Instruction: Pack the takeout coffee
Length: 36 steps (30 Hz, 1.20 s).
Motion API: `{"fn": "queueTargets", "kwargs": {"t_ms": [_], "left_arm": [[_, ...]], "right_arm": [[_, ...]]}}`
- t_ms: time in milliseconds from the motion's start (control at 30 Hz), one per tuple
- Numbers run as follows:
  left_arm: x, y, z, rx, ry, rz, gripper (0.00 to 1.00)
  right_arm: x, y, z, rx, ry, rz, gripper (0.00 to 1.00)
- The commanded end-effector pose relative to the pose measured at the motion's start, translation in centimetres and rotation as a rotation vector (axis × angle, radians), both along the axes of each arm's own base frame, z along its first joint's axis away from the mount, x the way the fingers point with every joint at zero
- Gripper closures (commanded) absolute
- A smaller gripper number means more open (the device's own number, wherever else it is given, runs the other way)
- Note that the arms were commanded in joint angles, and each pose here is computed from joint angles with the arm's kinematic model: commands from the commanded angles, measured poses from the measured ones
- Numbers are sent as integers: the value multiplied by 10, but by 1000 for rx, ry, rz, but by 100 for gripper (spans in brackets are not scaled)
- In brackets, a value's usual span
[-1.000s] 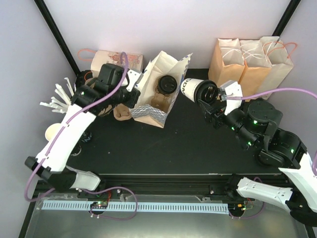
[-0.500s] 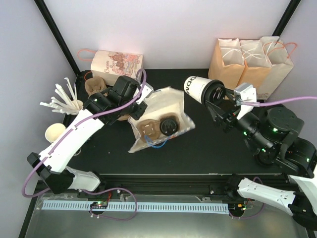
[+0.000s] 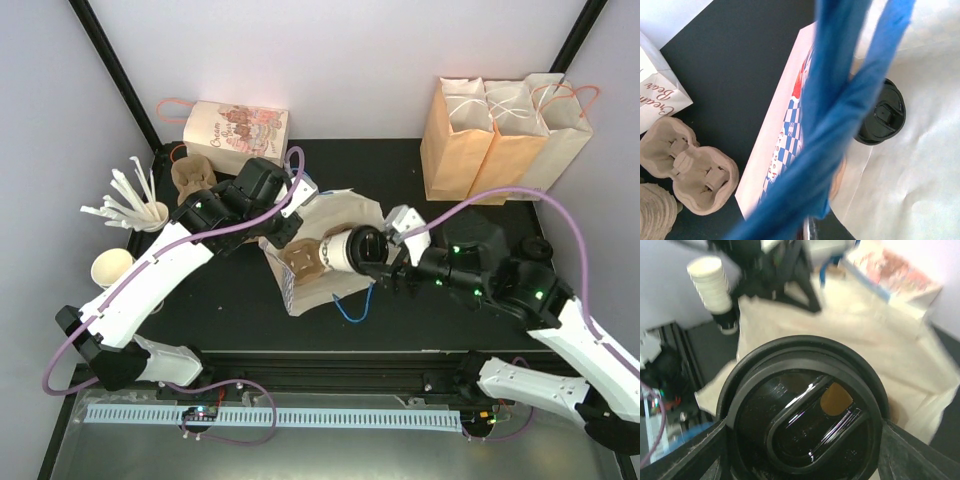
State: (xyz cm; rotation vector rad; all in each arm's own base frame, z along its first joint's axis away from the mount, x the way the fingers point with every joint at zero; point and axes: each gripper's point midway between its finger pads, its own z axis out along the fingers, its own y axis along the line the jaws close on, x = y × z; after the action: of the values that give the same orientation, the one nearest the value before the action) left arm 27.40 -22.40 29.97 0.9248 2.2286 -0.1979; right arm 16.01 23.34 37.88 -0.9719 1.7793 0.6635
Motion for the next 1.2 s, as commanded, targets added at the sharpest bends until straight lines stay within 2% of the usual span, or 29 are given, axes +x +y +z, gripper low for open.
{"fn": "queueTargets", "kwargs": {"t_ms": [0,133,333,500,633,900,1033,1167], "left_arm": [[-8,-13,17,-71,0,-52,98],[-11,-16,16,-82,10,-57,98],[-17,-25,17,-76,-6,-74,98],[-30,-44,17,-68,-28,-132,98],[-39,-52,12,-40,-31,-148,98],[-50,-56,-6,-23,36,-160,98],[-54,-56,-7,-38,42,-167,98],[-63,-58,-5,-75,58,-189,97]], "right_arm": [[-8,2,-34,-2,41,31,52],[-7,3,-73,-49,116,13,53],[-37,12,-122,-102,235,74,55],[-56,23,-147,-127,261,87,57],[-48,23,-151,-148,218,15,57],[-27,42,-132,-90,75,-68,57],[-20,51,-128,-79,3,-80,57],[-14,59,-143,-118,-50,-88,57]]}}
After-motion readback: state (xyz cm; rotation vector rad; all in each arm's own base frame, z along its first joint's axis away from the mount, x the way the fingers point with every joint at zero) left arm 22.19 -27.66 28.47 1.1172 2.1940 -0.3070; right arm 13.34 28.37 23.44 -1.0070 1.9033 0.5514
